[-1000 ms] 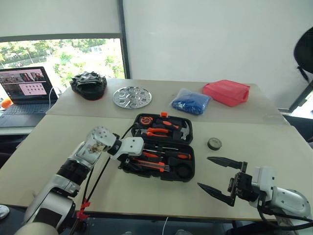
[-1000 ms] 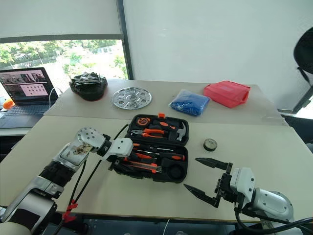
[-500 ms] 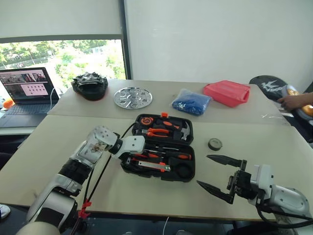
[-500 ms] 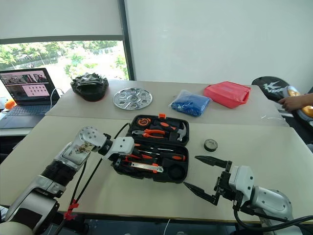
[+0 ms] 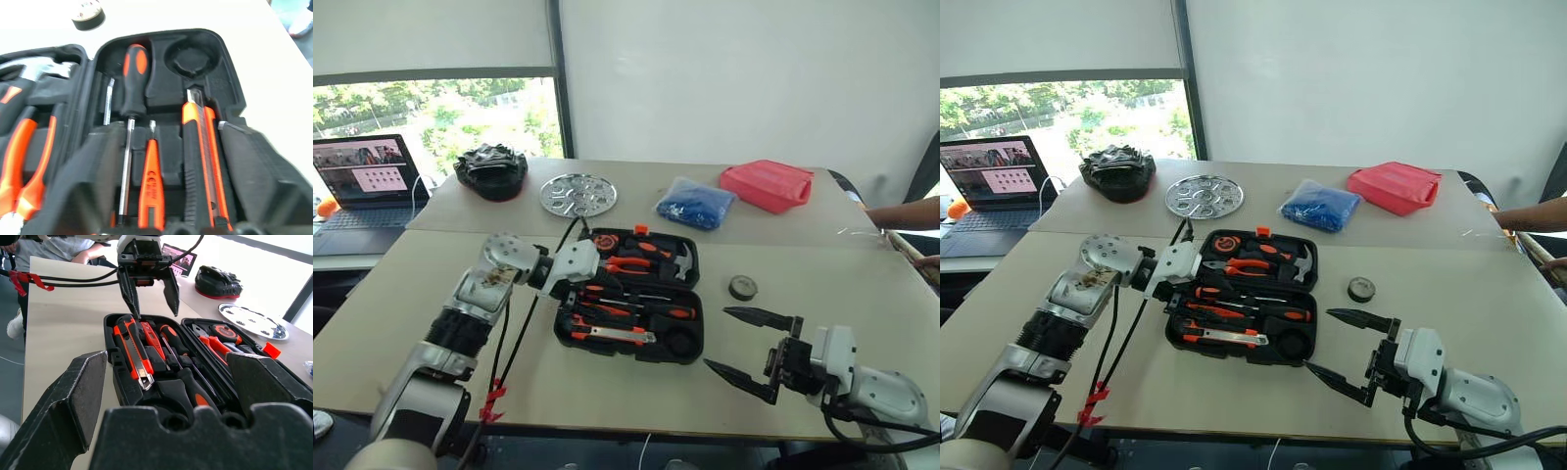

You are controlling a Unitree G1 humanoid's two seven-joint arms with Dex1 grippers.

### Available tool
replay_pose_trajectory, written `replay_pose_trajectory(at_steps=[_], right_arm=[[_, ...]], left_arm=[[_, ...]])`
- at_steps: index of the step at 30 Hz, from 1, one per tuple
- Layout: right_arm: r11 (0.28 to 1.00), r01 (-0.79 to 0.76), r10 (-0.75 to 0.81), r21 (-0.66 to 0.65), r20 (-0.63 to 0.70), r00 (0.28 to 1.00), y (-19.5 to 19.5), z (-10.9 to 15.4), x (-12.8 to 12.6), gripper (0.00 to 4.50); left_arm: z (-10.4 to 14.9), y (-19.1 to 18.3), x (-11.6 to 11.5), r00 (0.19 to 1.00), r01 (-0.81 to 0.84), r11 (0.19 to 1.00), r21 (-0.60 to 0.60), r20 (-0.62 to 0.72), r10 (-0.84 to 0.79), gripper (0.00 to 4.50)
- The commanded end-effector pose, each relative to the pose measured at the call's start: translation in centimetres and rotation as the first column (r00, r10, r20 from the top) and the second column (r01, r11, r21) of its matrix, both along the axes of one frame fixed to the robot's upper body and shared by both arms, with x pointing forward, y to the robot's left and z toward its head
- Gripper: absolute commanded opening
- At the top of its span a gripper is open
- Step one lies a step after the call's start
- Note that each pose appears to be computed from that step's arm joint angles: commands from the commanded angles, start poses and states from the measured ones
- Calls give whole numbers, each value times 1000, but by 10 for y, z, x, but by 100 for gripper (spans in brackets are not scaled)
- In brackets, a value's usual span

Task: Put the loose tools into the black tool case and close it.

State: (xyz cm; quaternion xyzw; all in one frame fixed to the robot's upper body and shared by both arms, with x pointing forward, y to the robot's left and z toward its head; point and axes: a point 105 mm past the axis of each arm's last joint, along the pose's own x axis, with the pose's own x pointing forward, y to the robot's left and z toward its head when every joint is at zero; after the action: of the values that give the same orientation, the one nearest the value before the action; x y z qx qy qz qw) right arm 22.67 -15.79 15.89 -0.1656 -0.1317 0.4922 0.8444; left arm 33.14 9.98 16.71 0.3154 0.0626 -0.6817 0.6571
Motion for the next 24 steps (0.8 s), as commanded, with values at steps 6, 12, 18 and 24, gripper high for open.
replay_pose_trajectory(at_steps=[6,12,18,24], right_arm=[[1000,-11,11,13,37,999,3,6,0,450],[1000,-17,16,16,37,999,4,6,0,450],[1000,-18,17,15,34,999,4,6,-1,450],[1000,-13,13,16,35,999,3,6,0,450]], left_arm=[[-28,-1,-9,1000,-21,1000,-7,-1,21,3],[-33,-3,0,995,-95,995,-28,15,96,3],[-46,2,-8,997,-74,997,34,-32,76,3],[-40,-1,-7,996,-91,996,-17,-18,91,3]])
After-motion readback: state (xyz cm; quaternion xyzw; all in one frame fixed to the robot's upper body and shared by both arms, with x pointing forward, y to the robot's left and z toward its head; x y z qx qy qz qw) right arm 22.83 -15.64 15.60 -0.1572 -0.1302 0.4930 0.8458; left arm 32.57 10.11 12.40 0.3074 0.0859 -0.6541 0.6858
